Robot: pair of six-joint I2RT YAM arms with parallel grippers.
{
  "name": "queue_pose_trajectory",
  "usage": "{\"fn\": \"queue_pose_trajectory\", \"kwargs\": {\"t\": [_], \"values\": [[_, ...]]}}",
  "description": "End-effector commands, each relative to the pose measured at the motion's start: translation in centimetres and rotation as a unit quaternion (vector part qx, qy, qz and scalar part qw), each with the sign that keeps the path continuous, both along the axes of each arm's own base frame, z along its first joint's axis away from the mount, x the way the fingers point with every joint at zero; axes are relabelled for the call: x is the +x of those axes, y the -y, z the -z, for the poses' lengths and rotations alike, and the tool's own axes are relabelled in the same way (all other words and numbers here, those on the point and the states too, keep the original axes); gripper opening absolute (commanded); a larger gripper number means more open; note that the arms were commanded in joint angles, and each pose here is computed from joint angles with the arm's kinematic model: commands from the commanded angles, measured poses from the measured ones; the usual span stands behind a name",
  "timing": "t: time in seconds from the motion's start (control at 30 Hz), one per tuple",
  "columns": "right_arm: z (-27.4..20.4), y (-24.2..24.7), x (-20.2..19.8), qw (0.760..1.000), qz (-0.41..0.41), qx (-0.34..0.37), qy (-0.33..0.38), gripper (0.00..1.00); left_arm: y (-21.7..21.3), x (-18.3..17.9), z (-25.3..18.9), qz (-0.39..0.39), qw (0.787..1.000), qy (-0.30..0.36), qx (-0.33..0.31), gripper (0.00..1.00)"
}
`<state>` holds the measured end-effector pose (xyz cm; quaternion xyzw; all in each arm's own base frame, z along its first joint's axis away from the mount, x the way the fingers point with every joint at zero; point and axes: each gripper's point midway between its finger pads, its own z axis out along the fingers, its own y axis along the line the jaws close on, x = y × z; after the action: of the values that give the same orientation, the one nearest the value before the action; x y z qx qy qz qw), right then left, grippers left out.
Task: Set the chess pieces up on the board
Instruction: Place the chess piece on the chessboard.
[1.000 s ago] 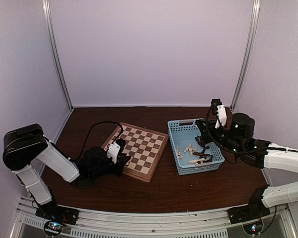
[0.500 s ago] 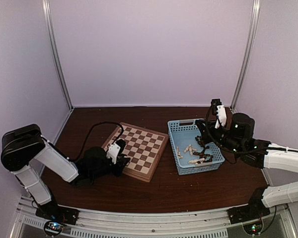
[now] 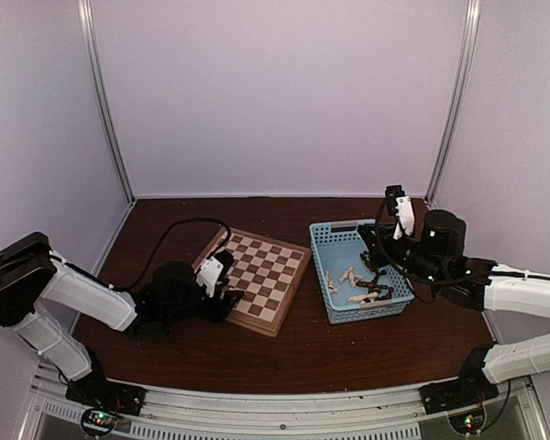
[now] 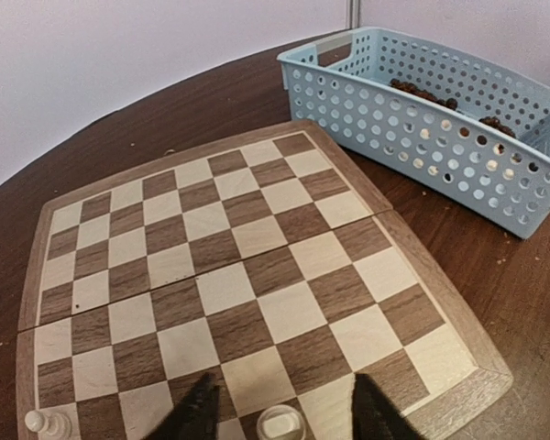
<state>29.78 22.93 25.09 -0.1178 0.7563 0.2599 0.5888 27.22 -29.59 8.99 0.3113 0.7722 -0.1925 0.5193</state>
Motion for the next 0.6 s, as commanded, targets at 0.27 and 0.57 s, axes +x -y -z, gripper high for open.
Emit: {"fn": "queue_pose_trajectory", "kwargs": {"t": [0.27, 0.57], "values": [[0.1, -5.9, -0.1, 0.99, -0.131, -0.011, -0.045, 0.02, 0.3, -1.2, -8.1, 0.029, 1.0, 0.0, -0.014, 0.72], [-0.1, -13.6, -4.1, 0.937, -0.342, 0.032, -0.059, 0.02, 0.2, -1.4, -13.4, 0.023, 0.993, -0.094, -0.061, 0.64]]}}
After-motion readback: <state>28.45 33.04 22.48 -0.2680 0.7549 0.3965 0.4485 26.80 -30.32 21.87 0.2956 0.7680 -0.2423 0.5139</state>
